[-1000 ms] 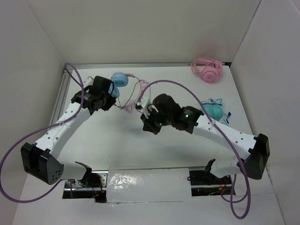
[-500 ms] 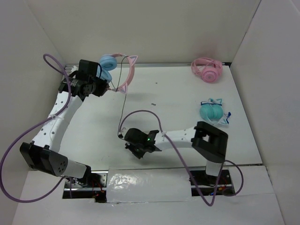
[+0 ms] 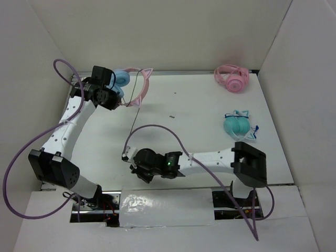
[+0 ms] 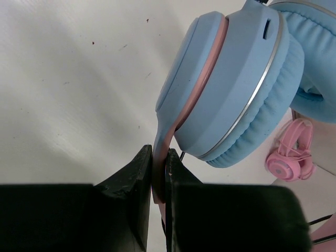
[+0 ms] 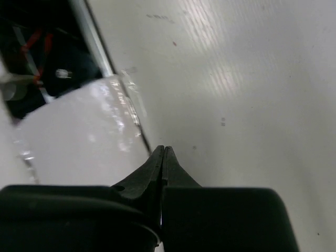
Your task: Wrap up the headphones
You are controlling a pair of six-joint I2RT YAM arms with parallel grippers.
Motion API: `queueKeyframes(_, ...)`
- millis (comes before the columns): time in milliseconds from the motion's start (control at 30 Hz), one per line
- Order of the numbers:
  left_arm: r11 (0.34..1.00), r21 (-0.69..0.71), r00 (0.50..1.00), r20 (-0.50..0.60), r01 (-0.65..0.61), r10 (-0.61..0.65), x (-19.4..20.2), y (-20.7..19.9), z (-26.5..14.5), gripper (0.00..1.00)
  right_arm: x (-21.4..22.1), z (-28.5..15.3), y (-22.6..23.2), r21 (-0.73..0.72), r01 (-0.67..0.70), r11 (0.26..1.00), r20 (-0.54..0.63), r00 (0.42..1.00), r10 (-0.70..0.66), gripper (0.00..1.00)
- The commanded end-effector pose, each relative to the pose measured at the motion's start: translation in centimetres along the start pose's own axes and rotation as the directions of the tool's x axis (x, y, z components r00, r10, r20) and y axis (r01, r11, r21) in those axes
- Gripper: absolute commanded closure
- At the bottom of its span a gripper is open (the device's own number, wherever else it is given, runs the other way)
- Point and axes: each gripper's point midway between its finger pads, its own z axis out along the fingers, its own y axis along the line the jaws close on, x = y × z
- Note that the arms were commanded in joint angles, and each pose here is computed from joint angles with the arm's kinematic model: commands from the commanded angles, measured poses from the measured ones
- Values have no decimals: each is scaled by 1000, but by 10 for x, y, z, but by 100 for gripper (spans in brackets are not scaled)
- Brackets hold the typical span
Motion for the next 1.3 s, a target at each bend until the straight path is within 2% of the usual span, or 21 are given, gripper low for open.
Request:
queueKeyframes(0,996,48,995,56,76,-78,-8,-23,4,100,-64,-58,40,-70,122,990,186,977,-107,100)
queueKeyframes(67,998,6,997,51,63,-64,4,-17,9,100,-64,-70,36,-46,154,987,133,980,-147,100)
queueKeyframes(100,998,-29,996,69,52,-50,6,-10,16,100,-86,-80,30,13,146,989,164,976,-146,100)
queueKeyframes(133,998,-43,996,76,46,-42,10,-6,18,100,-71,-84,17,70,154,986,76,984,-159,100)
queueKeyframes(200,993,-92,994,86,73,-65,13,6,19,100,-64,-93,-13,240,115,964,-11,993,-115,100)
queueKeyframes(233,991,-100,992,94,94,-84,11,9,17,100,-57,-94,-17,272,76,959,-32,997,-70,100)
queueKeyframes(267,992,-81,991,101,94,-86,7,8,13,100,-40,-97,-23,311,23,950,-69,998,-1,100)
queueKeyframes(300,993,-61,991,92,99,-93,8,3,13,100,-39,-97,-23,313,24,949,-75,997,-1,100)
queueKeyframes(400,996,34,994,67,82,-84,1,-16,5,100,-4,-97,-19,299,-83,951,-111,986,122,100)
queueKeyframes(467,993,78,993,68,86,-92,-7,-24,-3,100,23,-98,-25,343,-168,924,-122,968,221,100)
queueKeyframes(533,989,117,994,62,86,-94,-15,-33,-10,100,46,-100,-30,382,-250,890,-106,945,310,100)
queueKeyframes(667,981,162,991,55,111,-121,-32,-40,-19,100,73,-92,-27,348,-382,856,-62,902,428,100)
queueKeyframes(800,971,163,981,56,174,-185,-55,-35,-22,100,95,-86,-22,309,-460,832,-54,865,498,100)
queueKeyframes(933,962,184,978,9,204,-210,-71,-33,-22,100,128,-82,-27,339,-514,788,-66,823,565,100)
queueKeyframes(1100,948,188,964,14,257,-264,-94,-26,-25,100,138,-83,-27,296,-571,765,-23,797,604,100)
queueKeyframes(1167,944,222,968,13,243,-252,-97,-31,-29,100,138,-87,-33,313,-578,754,4,795,607,100)
queueKeyframes(1267,941,263,977,-18,210,-213,-88,-37,-37,100,108,-99,-45,329,-555,764,108,826,554,100)
